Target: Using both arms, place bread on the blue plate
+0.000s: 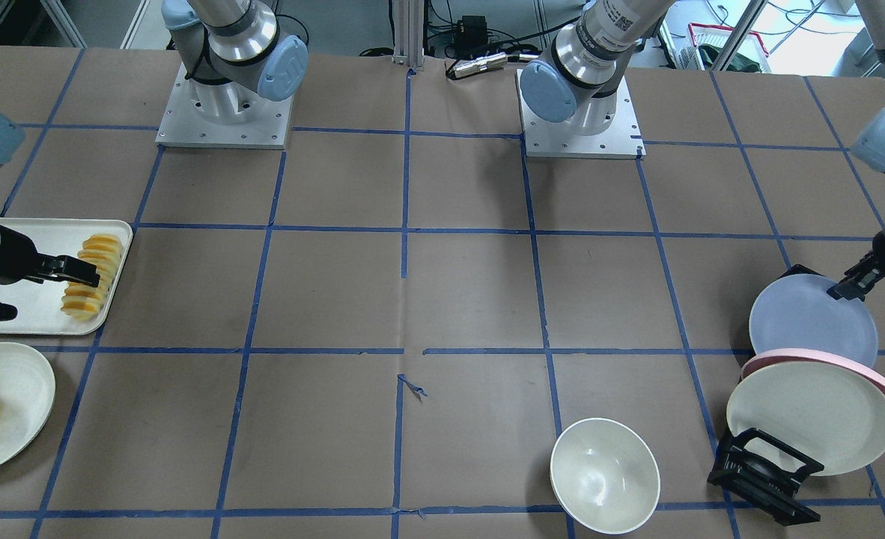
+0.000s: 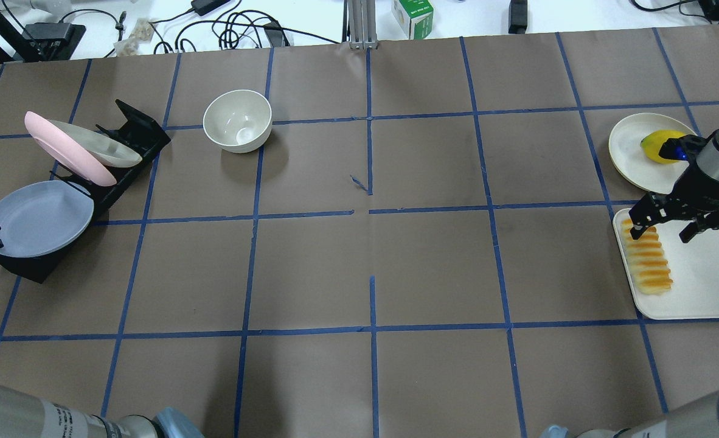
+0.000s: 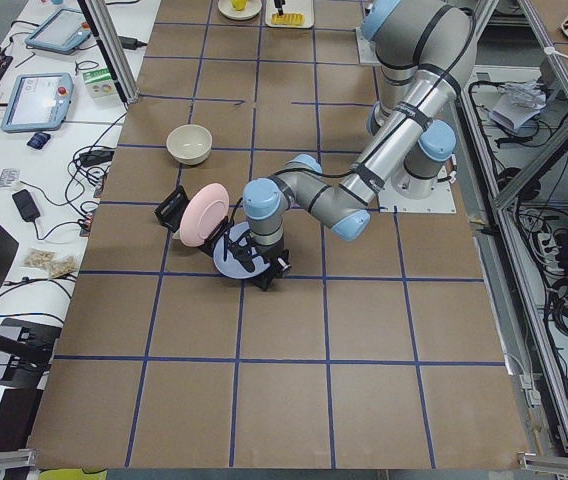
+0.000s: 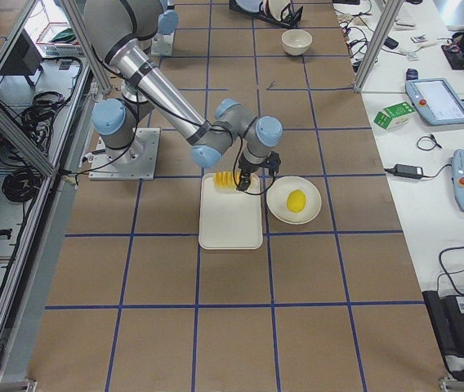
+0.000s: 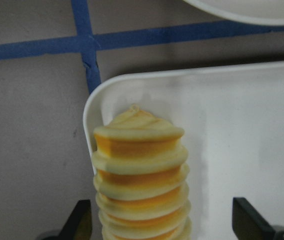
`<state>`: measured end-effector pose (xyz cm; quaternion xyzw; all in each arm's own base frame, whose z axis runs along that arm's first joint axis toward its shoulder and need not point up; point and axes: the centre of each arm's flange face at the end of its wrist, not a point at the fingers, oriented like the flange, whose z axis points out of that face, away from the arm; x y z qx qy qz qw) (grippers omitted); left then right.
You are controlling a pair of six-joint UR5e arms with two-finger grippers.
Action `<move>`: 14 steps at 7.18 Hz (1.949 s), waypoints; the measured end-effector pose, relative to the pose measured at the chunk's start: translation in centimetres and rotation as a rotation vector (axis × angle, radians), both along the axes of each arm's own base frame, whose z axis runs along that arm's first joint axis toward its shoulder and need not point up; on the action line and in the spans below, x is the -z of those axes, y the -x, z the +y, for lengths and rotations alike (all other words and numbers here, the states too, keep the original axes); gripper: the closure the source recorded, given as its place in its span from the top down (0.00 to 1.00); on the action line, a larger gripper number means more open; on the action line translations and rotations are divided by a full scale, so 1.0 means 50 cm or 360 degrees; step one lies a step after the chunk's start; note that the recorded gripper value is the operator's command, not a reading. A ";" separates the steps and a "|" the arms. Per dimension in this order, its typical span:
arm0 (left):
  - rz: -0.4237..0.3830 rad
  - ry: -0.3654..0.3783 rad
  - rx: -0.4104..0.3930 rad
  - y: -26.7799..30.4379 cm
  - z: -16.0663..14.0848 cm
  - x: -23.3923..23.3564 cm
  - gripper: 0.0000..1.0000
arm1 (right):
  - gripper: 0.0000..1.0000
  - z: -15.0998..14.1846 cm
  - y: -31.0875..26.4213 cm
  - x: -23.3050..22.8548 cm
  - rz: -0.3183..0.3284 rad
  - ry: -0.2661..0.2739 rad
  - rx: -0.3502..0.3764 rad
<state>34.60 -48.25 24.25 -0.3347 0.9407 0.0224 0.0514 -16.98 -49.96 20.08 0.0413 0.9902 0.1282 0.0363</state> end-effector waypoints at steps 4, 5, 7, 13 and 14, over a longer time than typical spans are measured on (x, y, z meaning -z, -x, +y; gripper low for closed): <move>0.0022 0.0050 -0.0009 0.007 -0.007 -0.007 0.00 | 0.59 0.001 -0.002 0.022 -0.0029 -0.0041 0.0007; 0.0022 0.0069 -0.0005 0.006 -0.012 -0.015 0.00 | 0.27 0.001 -0.004 0.023 -0.0045 -0.0034 0.0017; -0.0003 0.0101 0.0011 -0.007 -0.029 -0.043 0.00 | 0.00 -0.001 -0.007 0.020 -0.0068 -0.0019 0.0031; -0.0018 0.0046 0.0087 -0.013 -0.012 -0.224 0.00 | 0.00 -0.020 -0.041 -0.150 0.0008 0.0046 0.0105; -0.0008 -0.0023 0.0094 0.000 0.007 -0.291 0.00 | 0.00 -0.038 -0.073 -0.206 0.0018 0.0022 0.0132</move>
